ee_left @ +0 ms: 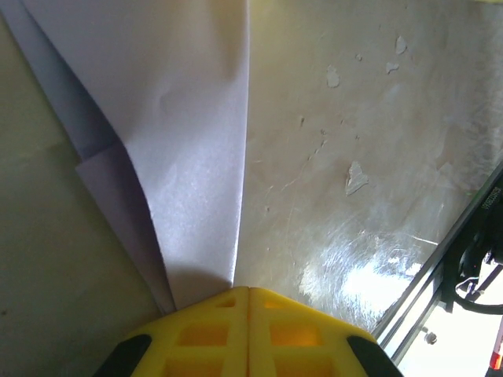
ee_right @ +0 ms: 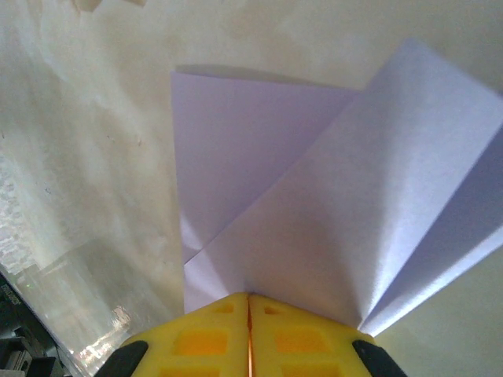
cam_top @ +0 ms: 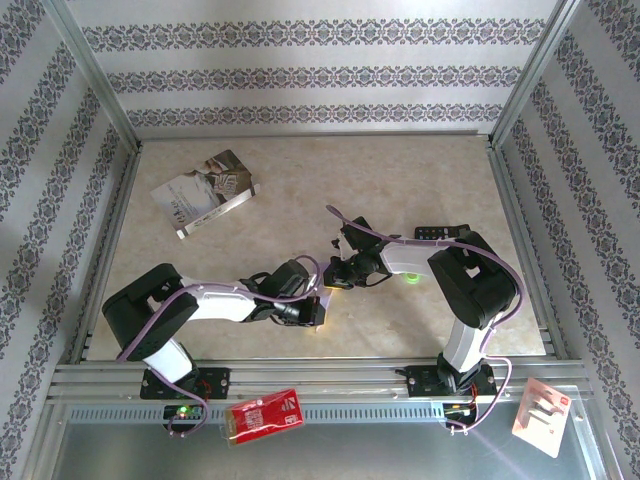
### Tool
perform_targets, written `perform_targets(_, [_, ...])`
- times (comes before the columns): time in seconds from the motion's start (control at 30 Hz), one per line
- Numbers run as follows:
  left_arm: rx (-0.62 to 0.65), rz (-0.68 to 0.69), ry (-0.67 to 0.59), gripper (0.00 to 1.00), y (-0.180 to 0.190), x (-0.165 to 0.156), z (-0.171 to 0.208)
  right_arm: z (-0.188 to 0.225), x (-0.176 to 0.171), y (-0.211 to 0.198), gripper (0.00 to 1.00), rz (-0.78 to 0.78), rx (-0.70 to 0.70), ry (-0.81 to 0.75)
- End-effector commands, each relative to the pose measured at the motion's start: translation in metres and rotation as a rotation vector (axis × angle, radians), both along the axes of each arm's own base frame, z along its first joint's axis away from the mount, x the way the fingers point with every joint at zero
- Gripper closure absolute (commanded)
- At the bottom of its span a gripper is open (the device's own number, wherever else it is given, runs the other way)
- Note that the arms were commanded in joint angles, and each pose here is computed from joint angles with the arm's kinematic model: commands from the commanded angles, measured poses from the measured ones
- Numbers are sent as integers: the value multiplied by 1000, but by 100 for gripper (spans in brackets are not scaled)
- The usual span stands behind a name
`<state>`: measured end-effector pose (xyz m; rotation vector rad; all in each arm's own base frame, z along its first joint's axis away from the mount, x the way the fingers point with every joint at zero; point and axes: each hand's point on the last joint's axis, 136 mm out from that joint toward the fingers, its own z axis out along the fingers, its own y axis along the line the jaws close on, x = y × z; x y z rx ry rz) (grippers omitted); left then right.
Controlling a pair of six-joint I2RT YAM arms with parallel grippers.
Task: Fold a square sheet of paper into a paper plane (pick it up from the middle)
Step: Fold the wing for the fifth time at the center of the table.
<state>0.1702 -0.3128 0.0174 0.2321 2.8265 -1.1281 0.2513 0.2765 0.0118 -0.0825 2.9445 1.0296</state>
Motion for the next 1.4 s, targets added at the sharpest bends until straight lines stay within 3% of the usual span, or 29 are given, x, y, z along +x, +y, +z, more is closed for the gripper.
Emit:
perform_targets(0.0, [61, -41, 109, 94, 12, -35, -17, -38, -15, -26, 91, -34, -166, 71])
perform_targets(1.2, [106, -73, 217, 96, 35, -77, -24, -41, -15, -27, 93, -41, -180, 82])
perform_targets(1.37, [45, -91, 147, 95, 20, -64, 3, -41, -16, -28, 93, -41, -183, 82])
